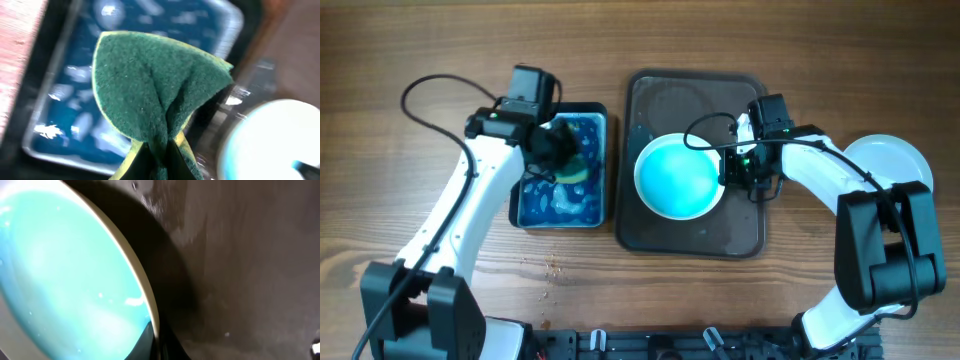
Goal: Clean dirty plates on tray and stack at the side
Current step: 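Return the sponge to the basin and release it with the left gripper, then lift the plate with the right gripper and tip it over the basin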
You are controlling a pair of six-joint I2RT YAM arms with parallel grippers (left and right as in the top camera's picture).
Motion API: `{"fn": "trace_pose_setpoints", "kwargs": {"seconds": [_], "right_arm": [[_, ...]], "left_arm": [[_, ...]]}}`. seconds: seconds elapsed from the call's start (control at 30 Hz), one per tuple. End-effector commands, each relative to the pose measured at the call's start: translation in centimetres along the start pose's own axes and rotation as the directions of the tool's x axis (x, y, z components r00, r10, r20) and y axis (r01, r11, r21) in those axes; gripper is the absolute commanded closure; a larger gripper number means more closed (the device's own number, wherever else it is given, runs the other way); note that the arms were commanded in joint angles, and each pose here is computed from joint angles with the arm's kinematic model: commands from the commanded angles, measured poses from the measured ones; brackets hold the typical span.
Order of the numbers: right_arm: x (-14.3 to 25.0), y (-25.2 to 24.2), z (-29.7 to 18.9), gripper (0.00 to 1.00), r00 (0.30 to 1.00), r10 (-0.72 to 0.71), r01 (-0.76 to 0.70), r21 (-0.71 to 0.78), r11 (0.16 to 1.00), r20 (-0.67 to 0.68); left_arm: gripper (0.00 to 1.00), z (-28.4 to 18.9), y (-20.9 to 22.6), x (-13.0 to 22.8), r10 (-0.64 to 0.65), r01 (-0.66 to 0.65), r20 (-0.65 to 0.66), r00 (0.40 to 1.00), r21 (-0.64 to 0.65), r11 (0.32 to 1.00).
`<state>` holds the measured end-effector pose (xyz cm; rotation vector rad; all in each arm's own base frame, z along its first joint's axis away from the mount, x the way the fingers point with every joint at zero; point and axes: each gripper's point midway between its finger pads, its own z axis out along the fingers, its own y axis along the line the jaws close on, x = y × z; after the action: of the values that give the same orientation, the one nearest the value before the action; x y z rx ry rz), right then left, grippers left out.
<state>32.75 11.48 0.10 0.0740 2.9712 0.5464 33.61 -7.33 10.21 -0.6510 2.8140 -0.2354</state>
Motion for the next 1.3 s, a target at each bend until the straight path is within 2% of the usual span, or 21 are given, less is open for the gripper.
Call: {"fn": "trace_pose_setpoints", "kwargs": {"seconds": [0.0,0.03,0.1,0.13,0.37,0.47,0.63,0.87,1.03,1.27], "right_arm": [[0.2,-1.6,0.9,0.96,1.000,-0.011,0.011,0.064,0.998,-0.002],[0.2,-1.5,0.9,0.96,1.000,-0.011,0.011,0.058,0.998,-0.006],[0.8,-1.2,0.7,0.96,1.000,-0.006,0.007,0.046,0.999,-0.028],[0.9,-1.0,-0.2,0.96,0.999,-0.028,0.029,0.046,0.999,-0.021],[-0.8,1.0,-5.5,0.96,0.993,-0.090,0.087,0.047,0.995,0.075],[-1.3,1.6,-8.1,0.96,0.993,-0.089,0.084,0.070,0.994,0.073],[-2.7,4.6,-11.7,0.96,0.987,-0.137,0.130,0.078,0.989,0.090],[-5.0,11.5,-13.7,0.96,0.939,-0.272,0.245,0.148,0.958,0.209],[-6.1,18.5,-11.5,0.96,0.846,-0.417,0.369,0.198,0.908,0.333],[-6.5,23.4,-10.0,0.96,0.706,-0.535,0.378,0.391,0.839,0.464]], "left_arm": [[0.96,4.3,4.0,1.4,0.035,-0.039,-0.035,0.999,-0.134,0.990],[0.96,5.1,4.6,1.7,0.031,-0.036,-0.038,0.999,-0.145,0.989],[0.83,6.1,5.3,2.2,0.015,-0.022,-0.049,0.999,-0.152,0.988],[0.59,6.2,5.2,2.2,0.002,-0.009,-0.058,0.998,-0.128,0.992],[0.31,2.1,3.0,-0.4,-0.034,0.034,-0.003,0.999,0.010,0.999],[0.01,-0.8,2.0,-1.8,-0.054,0.050,0.040,0.998,0.092,0.994],[0.00,-5.2,1.5,-3.2,-0.087,0.060,0.130,0.988,0.198,0.978],[0.00,-8.7,2.3,-3.7,-0.118,0.065,0.216,0.969,0.236,0.969],[0.00,-9.3,2.5,-3.8,-0.126,0.069,0.230,0.965,0.242,0.968],[0.00,-9.2,2.5,-3.8,-0.126,0.069,0.229,0.965,0.242,0.968]]}}
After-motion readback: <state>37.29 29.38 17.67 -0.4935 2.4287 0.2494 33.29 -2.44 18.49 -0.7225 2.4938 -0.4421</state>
